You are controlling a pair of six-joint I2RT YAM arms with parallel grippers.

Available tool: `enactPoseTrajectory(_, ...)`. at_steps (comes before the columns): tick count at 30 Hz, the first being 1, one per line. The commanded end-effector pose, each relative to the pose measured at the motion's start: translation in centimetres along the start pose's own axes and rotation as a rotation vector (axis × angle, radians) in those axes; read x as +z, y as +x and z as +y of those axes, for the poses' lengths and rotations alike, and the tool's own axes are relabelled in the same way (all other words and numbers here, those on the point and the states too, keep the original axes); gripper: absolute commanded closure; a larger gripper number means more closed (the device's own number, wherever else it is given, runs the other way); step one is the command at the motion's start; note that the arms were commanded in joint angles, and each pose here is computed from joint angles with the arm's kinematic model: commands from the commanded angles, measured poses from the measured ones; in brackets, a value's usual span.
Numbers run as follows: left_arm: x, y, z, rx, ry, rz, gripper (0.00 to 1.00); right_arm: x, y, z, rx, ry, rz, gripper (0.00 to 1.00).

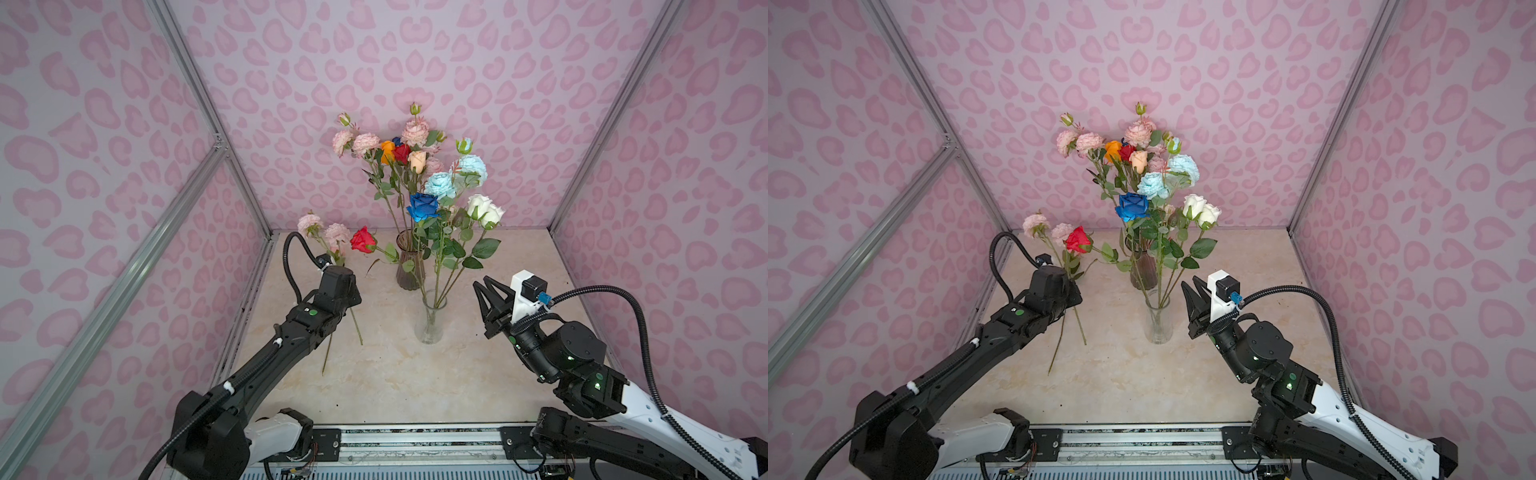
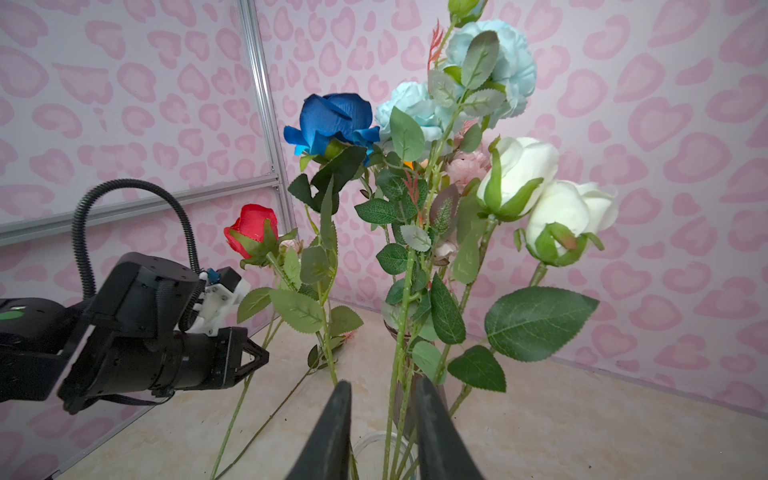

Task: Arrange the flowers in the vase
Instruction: 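Grasp the two pink rose stems on the table with the left gripper and lift, then raise the pink roses upright with the left gripper while the right gripper approaches, then grasp the pink rose stems with the right gripper beside the left gripper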

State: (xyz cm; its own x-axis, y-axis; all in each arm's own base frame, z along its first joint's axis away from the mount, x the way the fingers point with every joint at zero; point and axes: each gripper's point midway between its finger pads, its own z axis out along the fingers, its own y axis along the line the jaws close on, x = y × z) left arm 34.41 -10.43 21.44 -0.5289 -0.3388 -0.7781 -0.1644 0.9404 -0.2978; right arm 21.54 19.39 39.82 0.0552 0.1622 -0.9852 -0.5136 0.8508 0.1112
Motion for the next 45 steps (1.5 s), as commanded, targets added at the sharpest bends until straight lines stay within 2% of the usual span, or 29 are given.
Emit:
enactPoseTrajectory(1, -3.0, -2.5, 0.2, 0.027, 0.032, -0.108, 0.97, 0.1, -0.6, 0.4, 0.011, -0.019, 0.001, 0.72)
enactPoseTrajectory(7, -12.6, -7.6, -2.2, 0.012, 0.349, -0.403, 0.97, 0.6, -1.1, 1.2, 0.012, -0.05, 0.037, 0.67)
enactPoseTrajectory(11, -19.6, -9.7, -4.0, 0.079, 0.58, -0.579, 0.97, 1.1, -0.9, 2.3, 0.027, -0.101, 0.09, 0.61)
enactPoseTrajectory(17, -26.1, -11.0, -7.3, 0.19, 0.823, -0.625, 0.97, 1.5, -0.8, 4.4, 0.044, -0.199, 0.132, 0.58)
enactPoseTrajectory(22, -27.6, -10.8, -10.8, 0.236, 1.004, -0.561, 0.97, 2.2, -1.4, 6.6, 0.046, -0.294, 0.156, 0.57)
enactPoseTrajectory(28, -28.0, -9.4, -14.9, 0.307, 1.136, -0.497, 0.97, 3.0, -1.8, 8.9, 0.059, -0.39, 0.169, 0.56)
enactPoseTrajectory(38, -25.9, -4.9, -19.9, 0.422, 1.166, -0.424, 0.97, 3.3, -5.4, 11.2, 0.158, -0.508, 0.076, 0.53)
enactPoseTrajectory(45, -25.6, -4.3, -20.7, 0.437, 1.167, -0.418, 0.97, 3.7, -5.8, 11.8, 0.254, -0.557, 0.052, 0.52)
